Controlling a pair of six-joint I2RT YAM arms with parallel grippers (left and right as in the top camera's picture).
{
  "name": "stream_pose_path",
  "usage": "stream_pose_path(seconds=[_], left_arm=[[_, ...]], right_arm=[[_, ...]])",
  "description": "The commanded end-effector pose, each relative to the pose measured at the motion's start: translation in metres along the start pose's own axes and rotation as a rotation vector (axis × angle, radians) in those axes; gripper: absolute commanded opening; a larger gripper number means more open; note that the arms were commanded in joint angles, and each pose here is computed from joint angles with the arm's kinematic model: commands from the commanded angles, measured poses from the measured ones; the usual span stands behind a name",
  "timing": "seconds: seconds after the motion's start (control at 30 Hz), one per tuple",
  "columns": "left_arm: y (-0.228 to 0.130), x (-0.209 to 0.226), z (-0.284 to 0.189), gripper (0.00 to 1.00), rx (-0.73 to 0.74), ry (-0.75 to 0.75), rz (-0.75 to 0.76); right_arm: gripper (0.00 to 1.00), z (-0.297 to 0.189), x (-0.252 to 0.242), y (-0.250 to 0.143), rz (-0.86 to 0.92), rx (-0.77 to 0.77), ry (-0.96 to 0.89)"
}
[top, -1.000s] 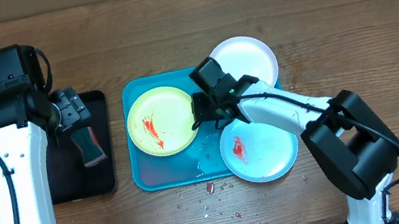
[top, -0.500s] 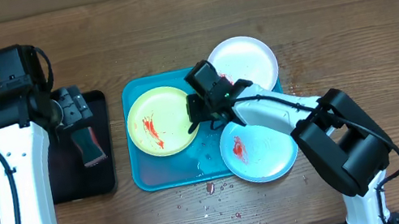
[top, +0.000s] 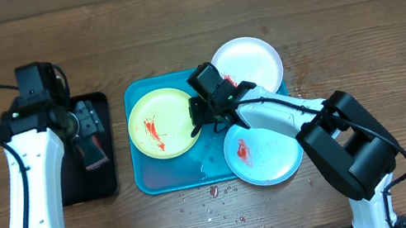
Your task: Clean dirty plates on tray and stack at the side
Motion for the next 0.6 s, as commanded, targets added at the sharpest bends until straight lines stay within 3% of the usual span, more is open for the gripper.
stream_pose_path(seconds=[0.0,0.27,0.4,0.57], left_arm=[[-0.010,0.007,0.018,0.71,0.020,0.016,-0.003],[-0.020,0.018,0.053,0.68,-0.004,0.075,-0.024],[-0.016,0.016,0.068,0.53,-0.021,0.074,0.010],[-0.024,0.009,0.096,0.45,0.060,0.041,0.016]], right_arm=[[0.04,0.011,-0.008,-0.012,-0.017,0.040,-0.037],[0.04,0.011,-0.008,-0.012,-0.017,0.041,-0.037],[0.04,0.011,-0.008,-0.012,-0.017,0.041,-0.037],[0.04,0.011,-0.008,-0.012,-0.017,0.042,-0.038]])
Point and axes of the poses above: each gripper's point midway between its finger pads, its own z axis out along the fingers, its own x axis along the line the jaws close on, y = z × x, the point moved 5 cm from there along -z, back along the fingers, and after that the axes turned 12 degrees about z, right-handed, at the moved point
